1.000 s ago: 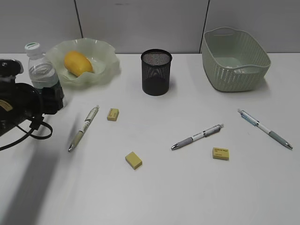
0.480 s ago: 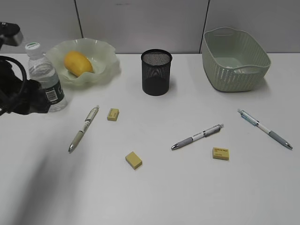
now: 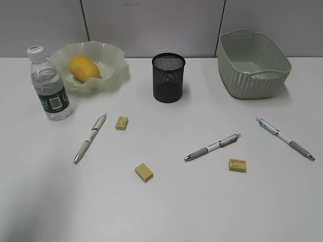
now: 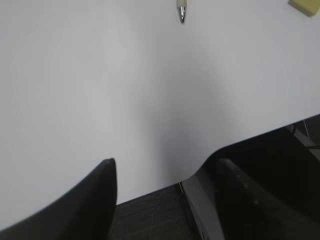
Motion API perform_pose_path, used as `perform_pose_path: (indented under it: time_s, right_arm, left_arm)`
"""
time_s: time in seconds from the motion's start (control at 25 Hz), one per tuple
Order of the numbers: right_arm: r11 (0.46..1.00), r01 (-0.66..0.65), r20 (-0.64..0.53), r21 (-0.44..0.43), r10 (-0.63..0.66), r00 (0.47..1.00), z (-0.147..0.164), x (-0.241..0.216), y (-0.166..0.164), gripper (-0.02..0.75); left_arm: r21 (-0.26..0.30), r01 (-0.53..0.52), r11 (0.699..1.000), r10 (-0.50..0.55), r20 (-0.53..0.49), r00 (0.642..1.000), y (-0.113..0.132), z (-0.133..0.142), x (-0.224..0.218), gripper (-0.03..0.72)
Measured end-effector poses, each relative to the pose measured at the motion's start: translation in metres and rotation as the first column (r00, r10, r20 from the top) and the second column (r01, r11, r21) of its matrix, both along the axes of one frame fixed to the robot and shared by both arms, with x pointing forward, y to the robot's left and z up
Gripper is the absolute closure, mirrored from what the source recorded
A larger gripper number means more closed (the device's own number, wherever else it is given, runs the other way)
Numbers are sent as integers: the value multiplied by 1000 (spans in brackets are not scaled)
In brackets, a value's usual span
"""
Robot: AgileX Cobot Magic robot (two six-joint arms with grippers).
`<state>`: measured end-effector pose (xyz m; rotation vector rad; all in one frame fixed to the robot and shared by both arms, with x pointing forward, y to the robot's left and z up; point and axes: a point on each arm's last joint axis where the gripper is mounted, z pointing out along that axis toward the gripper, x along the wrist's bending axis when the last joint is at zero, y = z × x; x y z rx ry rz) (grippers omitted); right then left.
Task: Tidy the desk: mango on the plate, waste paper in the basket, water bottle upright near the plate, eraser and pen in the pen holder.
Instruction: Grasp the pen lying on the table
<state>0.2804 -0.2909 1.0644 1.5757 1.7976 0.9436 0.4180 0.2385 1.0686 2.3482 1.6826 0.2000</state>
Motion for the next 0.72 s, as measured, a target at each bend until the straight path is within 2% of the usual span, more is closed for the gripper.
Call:
perform_pose_path:
  time_s: [0.08,0.24,0.48,0.72]
  right_arm:
    - [1000,0,0,0,0,1000,0,0,0,196]
    - [1000,0,0,0,0,1000,0,0,0,196]
    - [1000,0,-31,-4,0,1000,-1,6,1,196]
    - [1000,-3,-189,-31,-3,982,-11,32,6,196]
  left_arm:
    - [-9,0,1000,0,28,1000,6,0,-17,229]
    - [-52,2,999,6,152,988,17,0,-52,232]
    - [-127,20,992,30,378,925,34,-5,-102,235]
    - [-172,43,984,52,511,858,44,-3,-131,236]
